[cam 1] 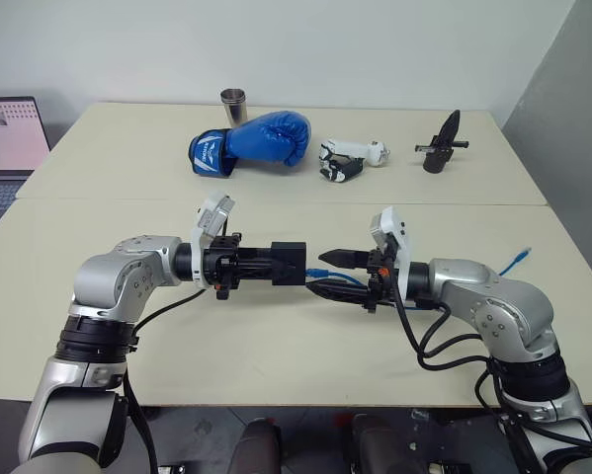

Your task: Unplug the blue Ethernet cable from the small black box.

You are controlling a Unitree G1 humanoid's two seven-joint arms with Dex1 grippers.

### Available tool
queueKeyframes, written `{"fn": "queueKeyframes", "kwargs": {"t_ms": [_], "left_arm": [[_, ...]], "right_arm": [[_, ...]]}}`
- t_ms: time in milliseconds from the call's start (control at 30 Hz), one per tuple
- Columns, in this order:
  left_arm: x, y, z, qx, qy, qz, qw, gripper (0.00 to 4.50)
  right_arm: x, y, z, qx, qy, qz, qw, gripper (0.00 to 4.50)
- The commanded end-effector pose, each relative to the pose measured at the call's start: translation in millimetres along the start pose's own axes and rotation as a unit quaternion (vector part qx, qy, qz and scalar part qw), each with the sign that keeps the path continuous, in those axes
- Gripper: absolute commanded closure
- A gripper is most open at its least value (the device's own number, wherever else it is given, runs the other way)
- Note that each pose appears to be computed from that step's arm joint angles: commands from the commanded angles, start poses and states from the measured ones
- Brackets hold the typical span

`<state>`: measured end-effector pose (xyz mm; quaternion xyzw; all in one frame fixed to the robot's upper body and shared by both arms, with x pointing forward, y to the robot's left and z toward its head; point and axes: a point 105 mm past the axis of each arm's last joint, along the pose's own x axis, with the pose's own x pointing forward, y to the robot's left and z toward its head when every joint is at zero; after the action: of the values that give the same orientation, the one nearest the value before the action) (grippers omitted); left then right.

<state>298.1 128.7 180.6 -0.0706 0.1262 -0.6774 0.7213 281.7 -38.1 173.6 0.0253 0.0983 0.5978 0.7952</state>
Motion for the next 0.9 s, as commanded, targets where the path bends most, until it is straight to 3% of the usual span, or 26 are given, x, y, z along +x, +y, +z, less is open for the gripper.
{"fn": "queueKeyframes", "kwargs": {"t_ms": [33,67,467,900], "left_arm": [[-4.2,-2.6,11.3,0.026,-0.002,0.003,1.000,3.73],[-4.3,-2.7,11.2,0.027,-0.002,0.003,1.000,3.73],[-2.1,-2.4,13.1,0.029,-0.004,0.000,1.000,3.73],[-0.6,-4.3,11.5,0.029,0.001,-0.007,1.000,3.73]], "right_arm": [[2.5,5.3,10.8,-0.018,-0.015,0.013,1.000,1.29],[2.7,5.5,10.8,-0.019,-0.015,0.014,1.000,1.70],[2.9,8.6,4.9,-0.043,0.010,0.025,0.999,4.36],[-1.9,7.0,-1.3,-0.043,0.028,0.029,0.998,4.44]]}}
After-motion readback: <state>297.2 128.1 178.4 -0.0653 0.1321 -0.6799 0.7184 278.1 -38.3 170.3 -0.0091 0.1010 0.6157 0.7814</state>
